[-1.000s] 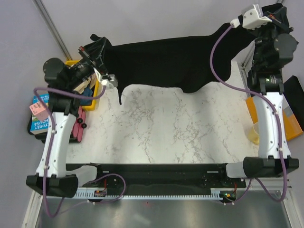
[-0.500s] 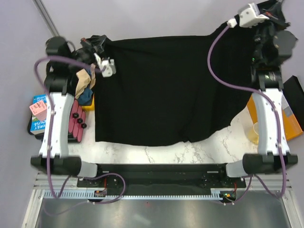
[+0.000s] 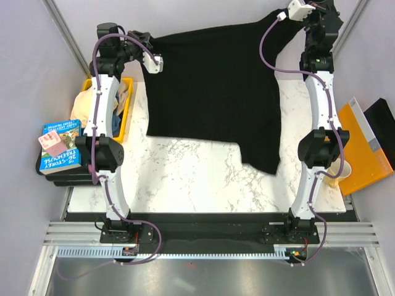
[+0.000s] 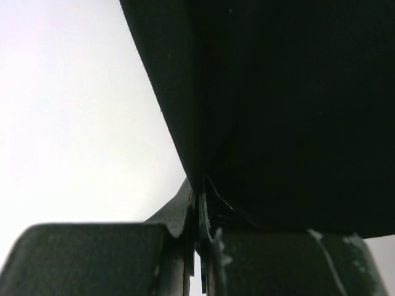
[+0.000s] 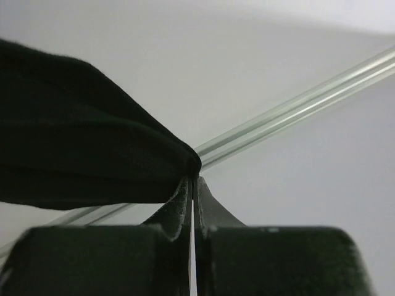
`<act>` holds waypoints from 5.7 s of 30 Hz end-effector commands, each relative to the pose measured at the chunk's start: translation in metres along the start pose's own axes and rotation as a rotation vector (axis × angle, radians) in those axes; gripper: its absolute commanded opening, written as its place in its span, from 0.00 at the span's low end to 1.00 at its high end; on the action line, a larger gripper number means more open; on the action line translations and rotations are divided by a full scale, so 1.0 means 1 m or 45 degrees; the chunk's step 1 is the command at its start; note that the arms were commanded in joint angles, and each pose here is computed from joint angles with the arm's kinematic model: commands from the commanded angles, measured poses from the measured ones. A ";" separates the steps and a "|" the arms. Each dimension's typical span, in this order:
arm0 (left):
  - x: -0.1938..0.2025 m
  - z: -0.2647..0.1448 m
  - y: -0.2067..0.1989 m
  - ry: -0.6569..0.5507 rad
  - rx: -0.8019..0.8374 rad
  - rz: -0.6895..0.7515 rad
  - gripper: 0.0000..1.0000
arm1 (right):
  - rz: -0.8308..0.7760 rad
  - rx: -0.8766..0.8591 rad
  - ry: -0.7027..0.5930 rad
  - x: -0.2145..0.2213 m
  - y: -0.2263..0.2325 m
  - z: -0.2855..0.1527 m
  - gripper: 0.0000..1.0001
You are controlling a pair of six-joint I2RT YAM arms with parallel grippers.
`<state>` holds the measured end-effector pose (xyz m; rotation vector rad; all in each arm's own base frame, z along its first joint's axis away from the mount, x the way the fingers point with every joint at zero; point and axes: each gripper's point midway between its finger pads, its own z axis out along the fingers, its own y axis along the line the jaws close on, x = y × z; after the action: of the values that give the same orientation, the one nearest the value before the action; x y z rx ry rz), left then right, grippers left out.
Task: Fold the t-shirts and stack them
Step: Flatten out the tshirt, then fold the flattened tshirt in 1/3 of the way
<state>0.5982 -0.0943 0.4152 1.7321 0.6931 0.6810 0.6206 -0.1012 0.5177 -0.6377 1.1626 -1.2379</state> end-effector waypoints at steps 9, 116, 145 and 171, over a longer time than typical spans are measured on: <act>-0.044 -0.117 0.124 0.177 -0.543 0.181 0.02 | 0.005 0.452 -0.112 -0.025 -0.210 -0.108 0.00; -0.188 -0.219 -0.382 -0.542 1.790 -0.012 0.02 | -0.141 -1.313 -0.404 -0.077 0.339 -0.254 0.00; -0.187 -0.219 -0.393 -0.493 1.913 -0.003 0.02 | -0.109 -1.239 -0.428 -0.093 0.352 -0.240 0.00; -0.204 -0.194 -0.313 -0.354 1.633 -0.312 0.44 | -0.267 -1.843 -0.101 0.012 0.299 -0.341 0.67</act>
<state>0.3689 -0.0386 0.1526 2.5689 1.4363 0.0515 0.4883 0.0407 0.1363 -1.5893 1.8447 -0.5076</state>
